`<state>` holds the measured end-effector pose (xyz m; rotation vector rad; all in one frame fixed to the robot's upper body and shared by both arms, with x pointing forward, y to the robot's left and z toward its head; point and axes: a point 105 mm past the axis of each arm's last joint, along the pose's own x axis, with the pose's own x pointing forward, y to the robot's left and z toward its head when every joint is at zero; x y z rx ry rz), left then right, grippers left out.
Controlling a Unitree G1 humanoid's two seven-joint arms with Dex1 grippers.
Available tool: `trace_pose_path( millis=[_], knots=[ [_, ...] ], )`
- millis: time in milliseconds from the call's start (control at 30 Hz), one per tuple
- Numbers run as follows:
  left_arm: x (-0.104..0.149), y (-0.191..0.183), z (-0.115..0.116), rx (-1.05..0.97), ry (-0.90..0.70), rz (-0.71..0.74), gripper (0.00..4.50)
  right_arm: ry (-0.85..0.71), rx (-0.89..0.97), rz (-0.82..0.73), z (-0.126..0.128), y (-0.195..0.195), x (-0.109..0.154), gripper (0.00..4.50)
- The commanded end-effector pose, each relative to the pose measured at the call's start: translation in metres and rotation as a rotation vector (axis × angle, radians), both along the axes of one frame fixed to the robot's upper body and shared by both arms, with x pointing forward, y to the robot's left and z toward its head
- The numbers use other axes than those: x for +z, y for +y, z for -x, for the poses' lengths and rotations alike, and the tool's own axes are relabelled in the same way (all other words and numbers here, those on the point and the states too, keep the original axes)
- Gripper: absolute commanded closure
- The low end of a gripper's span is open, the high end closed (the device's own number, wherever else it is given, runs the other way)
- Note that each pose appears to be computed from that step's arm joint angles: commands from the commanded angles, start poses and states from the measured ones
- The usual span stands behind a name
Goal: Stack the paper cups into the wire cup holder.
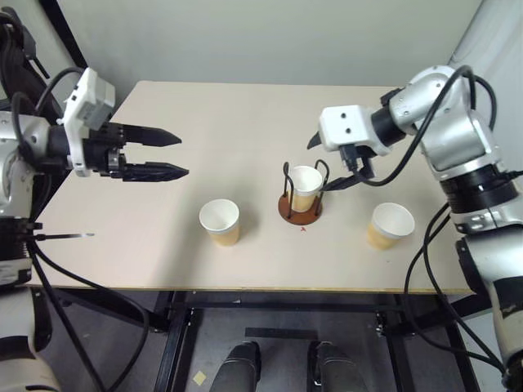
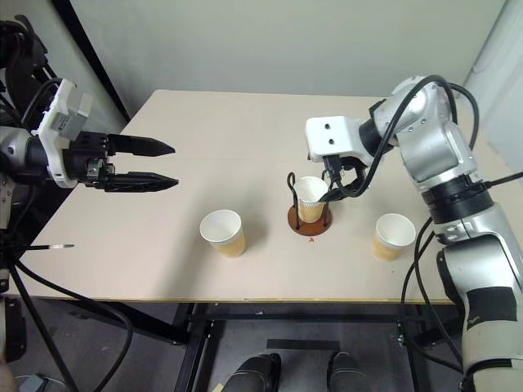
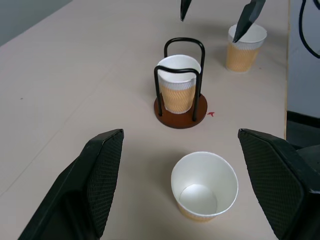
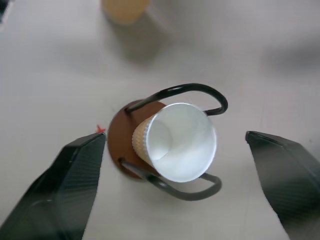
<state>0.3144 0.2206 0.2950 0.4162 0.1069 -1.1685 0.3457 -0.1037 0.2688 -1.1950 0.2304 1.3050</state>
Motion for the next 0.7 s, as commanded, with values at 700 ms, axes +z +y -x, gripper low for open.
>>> trace_pose_path(
  millis=[700],
  knots=[
    [0.018,-0.035,0.010,-0.194,-0.065,0.004,0.58,0.102,-0.243,0.197,0.048,-0.094,-0.049,0.04]
  ],
)
